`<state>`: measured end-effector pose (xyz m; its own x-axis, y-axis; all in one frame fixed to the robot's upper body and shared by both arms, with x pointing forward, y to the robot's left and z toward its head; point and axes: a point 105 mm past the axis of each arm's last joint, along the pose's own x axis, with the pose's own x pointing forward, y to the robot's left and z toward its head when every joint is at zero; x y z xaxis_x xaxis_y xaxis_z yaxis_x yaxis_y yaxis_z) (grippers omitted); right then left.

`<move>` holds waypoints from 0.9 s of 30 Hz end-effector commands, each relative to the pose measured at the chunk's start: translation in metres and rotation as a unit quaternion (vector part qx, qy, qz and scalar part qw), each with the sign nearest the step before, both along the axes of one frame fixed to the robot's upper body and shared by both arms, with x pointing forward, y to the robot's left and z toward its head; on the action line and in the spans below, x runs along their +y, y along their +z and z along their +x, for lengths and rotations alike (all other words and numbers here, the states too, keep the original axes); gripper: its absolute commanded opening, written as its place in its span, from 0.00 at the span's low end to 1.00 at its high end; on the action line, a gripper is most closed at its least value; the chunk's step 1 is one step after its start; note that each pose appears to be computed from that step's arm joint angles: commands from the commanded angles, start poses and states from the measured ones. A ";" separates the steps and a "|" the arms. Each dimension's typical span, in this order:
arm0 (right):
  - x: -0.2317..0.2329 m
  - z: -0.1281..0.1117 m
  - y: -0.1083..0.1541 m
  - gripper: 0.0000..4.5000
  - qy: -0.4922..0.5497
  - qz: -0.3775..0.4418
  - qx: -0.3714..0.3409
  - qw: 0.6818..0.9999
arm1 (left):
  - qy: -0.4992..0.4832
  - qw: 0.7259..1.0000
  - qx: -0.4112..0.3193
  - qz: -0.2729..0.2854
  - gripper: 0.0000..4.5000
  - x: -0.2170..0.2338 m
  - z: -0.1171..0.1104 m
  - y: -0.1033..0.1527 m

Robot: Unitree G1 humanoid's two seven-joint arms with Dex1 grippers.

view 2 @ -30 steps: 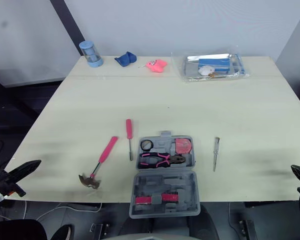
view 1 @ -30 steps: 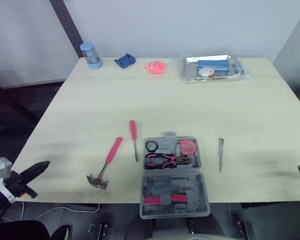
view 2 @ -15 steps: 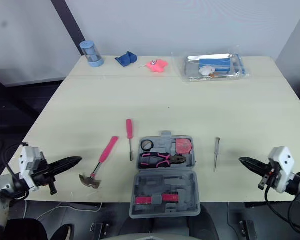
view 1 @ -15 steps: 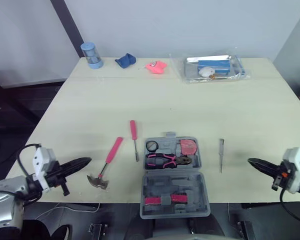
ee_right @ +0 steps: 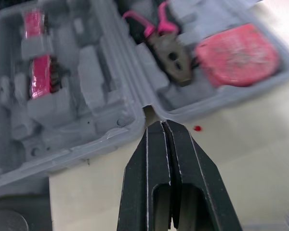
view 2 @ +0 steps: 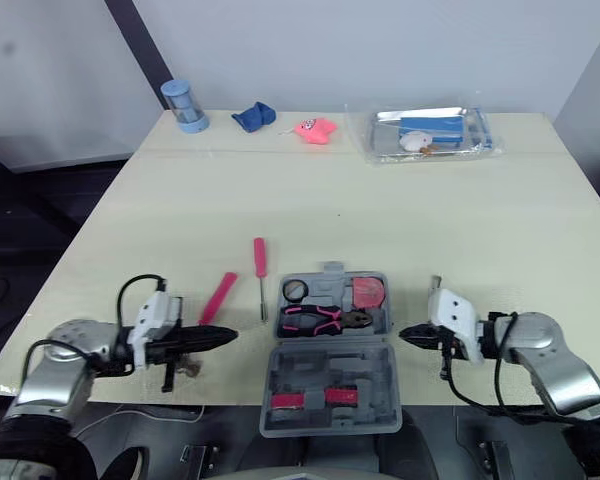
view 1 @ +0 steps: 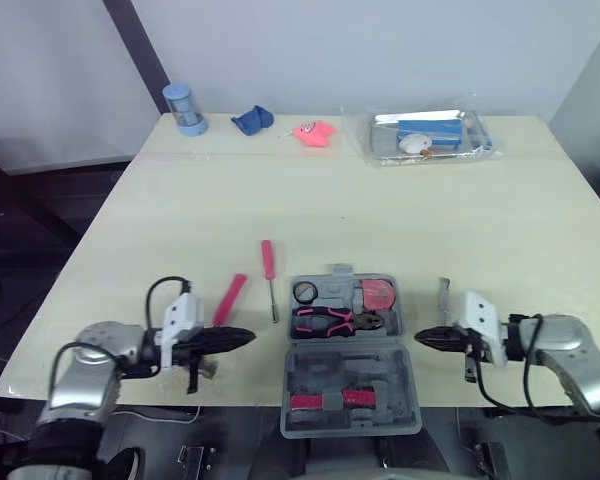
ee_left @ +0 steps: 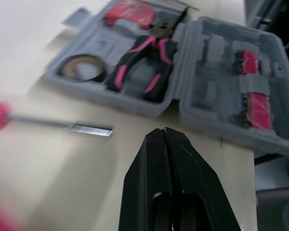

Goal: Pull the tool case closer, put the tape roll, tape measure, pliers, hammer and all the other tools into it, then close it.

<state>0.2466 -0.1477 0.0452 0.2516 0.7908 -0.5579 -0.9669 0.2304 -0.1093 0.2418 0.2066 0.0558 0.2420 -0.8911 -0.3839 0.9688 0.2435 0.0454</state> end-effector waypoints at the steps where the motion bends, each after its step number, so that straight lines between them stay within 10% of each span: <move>1: 0.003 0.006 -0.003 0.00 0.011 -0.017 -0.021 1.000 | -0.013 1.000 -0.006 0.008 0.01 -0.005 0.001 -0.002; 27: 0.017 0.013 -0.011 0.00 0.015 -0.030 -0.031 0.999 | -0.049 0.998 0.002 0.049 0.01 -0.027 0.007 -0.030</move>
<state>0.2602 -0.1340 0.0293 0.2623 0.7569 -0.5986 -0.9650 0.2044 -0.1644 0.2477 0.1825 0.0242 0.1503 -0.8663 -0.4764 0.9879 0.1496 0.0396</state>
